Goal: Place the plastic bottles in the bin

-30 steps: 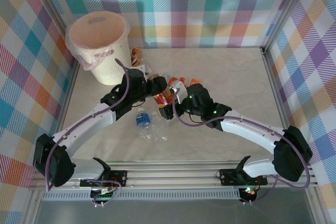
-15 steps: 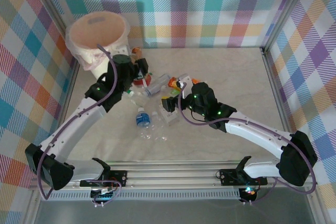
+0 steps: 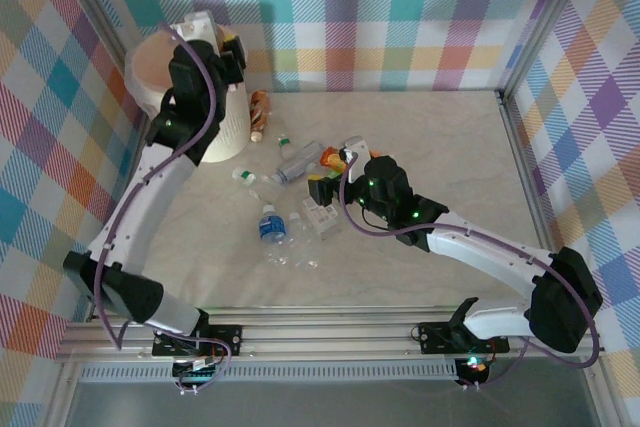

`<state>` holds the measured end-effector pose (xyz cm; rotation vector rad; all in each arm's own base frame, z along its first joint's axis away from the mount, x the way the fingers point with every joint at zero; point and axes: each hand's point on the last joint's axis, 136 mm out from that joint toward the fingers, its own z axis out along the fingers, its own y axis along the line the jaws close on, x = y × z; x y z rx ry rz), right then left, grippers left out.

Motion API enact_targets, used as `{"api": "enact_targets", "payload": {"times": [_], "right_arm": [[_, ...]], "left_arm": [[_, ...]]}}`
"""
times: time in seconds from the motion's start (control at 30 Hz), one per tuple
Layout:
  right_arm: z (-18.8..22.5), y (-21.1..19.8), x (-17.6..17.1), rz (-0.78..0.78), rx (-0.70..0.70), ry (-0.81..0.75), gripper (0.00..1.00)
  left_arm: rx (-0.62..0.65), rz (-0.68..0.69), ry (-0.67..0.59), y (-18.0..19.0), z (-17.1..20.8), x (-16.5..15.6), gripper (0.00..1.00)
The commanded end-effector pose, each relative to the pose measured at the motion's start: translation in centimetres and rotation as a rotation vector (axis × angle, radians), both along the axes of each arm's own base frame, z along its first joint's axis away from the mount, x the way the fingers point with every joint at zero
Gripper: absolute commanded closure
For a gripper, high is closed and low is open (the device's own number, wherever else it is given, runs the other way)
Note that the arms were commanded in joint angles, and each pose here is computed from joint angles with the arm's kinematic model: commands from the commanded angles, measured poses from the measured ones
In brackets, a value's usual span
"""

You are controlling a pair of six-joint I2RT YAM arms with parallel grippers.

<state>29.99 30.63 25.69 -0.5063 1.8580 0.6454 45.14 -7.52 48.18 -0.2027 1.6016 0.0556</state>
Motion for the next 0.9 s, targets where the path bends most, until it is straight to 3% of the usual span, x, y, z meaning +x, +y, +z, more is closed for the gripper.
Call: {"api": "enact_targets", "payload": {"times": [0.0,0.27,0.5,0.7,0.87], "right_arm": [[2.2,0.4,0.5,-0.02,0.057,-0.04,0.0],[3.2,-0.8,0.2,-0.05,0.068,-0.067,0.0],[3.7,-2.7,-0.5,-0.094,0.072,-0.064,0.0],[3.8,-4.7,-1.1,-0.15,0.084,-0.07,0.0],[3.3,-5.3,-1.1,-0.174,0.068,-0.061,0.0]], "left_arm": [[0.096,0.1,-0.072,2.4,3.3,1.0,0.44],[0.11,0.232,-0.021,8.2,1.6,6.5,0.45],[0.02,0.17,0.066,12.3,-2.9,11.6,0.45],[-0.027,0.182,0.132,15.2,-6.4,14.1,0.45],[-0.072,0.126,0.181,15.4,-8.9,15.5,0.44]]}}
